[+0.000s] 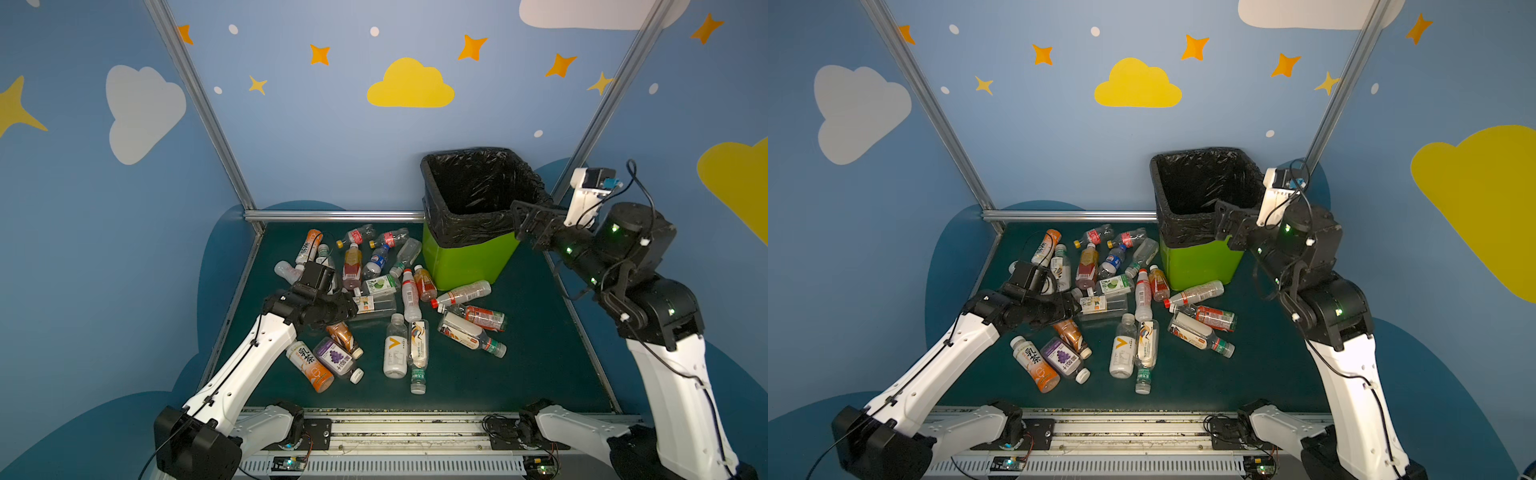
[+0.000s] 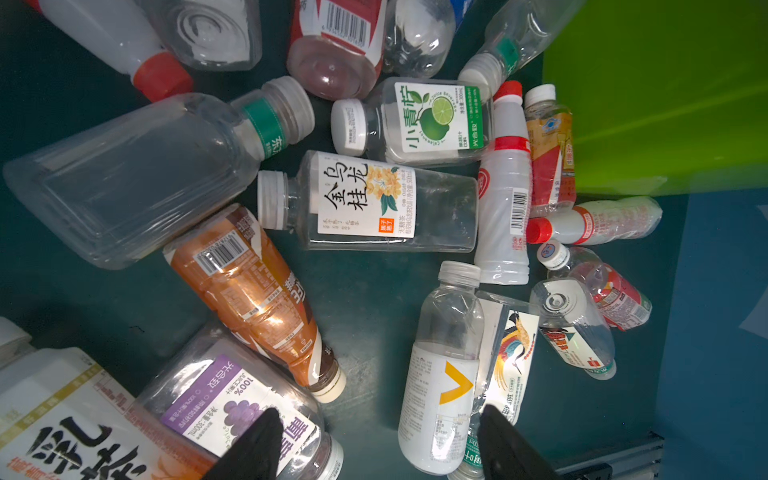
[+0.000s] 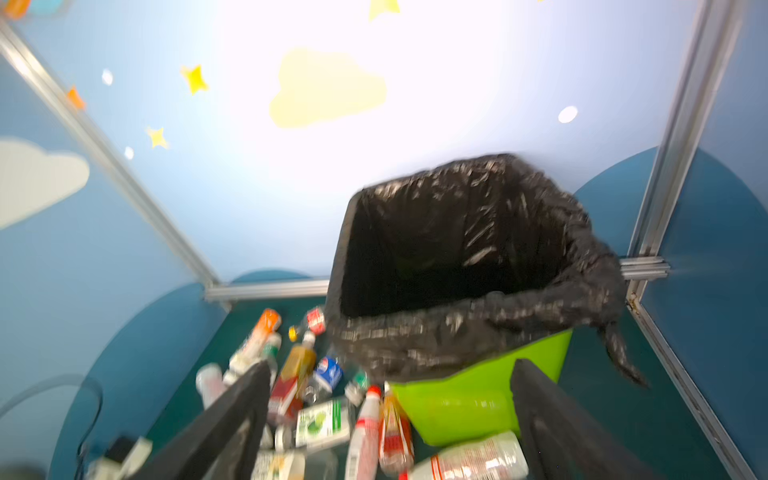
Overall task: Throw the plastic bottles in the bin
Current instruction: 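Lower the right arm back to the pile while left gripper reaches for milk tea bottle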
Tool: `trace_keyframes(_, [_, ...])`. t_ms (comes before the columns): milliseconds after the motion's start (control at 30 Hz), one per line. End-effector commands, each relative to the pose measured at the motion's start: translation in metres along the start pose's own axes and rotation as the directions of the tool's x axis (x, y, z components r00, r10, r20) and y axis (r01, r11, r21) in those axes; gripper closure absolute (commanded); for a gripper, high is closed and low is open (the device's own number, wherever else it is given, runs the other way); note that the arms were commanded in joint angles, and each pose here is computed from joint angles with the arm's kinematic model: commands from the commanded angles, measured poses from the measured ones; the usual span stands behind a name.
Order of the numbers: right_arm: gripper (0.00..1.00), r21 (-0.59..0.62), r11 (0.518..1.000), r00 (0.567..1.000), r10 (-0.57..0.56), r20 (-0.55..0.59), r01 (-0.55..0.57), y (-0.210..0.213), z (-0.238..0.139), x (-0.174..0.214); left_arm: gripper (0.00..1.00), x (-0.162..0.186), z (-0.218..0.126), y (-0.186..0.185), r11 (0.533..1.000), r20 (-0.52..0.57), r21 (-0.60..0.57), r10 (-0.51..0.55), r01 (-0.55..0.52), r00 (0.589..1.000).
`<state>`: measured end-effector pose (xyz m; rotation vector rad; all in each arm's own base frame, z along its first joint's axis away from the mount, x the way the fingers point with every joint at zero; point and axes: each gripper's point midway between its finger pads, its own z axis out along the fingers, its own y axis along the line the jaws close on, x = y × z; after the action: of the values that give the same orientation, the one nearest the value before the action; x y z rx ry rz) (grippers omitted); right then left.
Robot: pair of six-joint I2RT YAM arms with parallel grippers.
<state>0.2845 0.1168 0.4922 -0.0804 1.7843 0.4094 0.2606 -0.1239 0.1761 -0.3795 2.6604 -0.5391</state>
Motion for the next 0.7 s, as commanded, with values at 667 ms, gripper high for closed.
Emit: trace_keyframes(667, [0.16,-0.445,0.895,0.689,-0.302,-0.658,-0.032,0.116,0.031,0.285,0.26,0.074,-0.018,0.121,0.845,0.103,-0.331,-0.411,0.421,0.906])
